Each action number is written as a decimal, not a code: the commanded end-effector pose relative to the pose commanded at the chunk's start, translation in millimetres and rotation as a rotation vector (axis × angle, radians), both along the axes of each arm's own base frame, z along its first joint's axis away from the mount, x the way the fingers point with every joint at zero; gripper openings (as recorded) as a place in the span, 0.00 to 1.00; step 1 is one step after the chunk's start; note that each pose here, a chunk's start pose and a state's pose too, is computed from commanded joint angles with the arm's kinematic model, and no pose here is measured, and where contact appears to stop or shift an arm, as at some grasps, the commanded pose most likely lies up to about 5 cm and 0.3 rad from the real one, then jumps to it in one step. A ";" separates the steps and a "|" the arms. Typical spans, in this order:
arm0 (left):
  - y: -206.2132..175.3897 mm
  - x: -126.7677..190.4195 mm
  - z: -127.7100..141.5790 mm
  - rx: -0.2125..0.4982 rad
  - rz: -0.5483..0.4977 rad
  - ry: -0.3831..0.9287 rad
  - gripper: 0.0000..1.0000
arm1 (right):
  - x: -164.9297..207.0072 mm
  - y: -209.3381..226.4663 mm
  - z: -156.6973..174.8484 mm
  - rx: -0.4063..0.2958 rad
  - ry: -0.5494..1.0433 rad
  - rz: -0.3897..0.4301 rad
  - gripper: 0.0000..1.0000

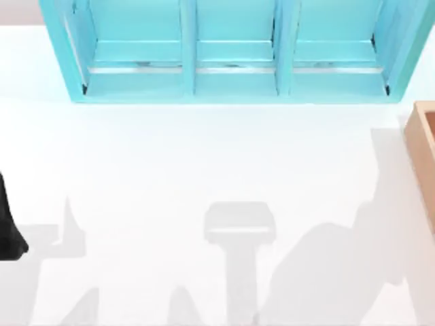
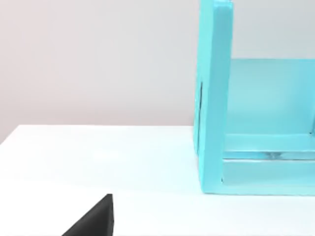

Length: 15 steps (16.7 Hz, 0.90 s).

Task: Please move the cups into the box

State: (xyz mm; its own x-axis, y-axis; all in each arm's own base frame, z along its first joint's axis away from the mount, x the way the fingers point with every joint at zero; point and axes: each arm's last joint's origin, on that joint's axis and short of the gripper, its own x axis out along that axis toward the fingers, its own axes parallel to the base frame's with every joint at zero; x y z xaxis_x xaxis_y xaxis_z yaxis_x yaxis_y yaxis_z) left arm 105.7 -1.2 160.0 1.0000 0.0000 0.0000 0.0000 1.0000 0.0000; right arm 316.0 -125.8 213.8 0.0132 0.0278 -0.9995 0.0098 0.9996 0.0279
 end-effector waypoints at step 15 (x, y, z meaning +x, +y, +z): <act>0.0 0.0 0.0 0.000 0.000 0.000 1.00 | 3.9 -1.8 23.0 0.001 0.000 0.002 1.00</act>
State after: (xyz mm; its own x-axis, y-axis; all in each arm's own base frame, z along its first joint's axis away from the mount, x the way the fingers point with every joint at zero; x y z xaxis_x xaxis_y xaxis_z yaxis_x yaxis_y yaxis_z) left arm 105.7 -1.2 160.0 1.0000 0.0000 0.0000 0.0000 1.0000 0.0000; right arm 320.0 -127.7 236.8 0.0136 0.0285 -0.9995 0.0074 0.9996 0.0286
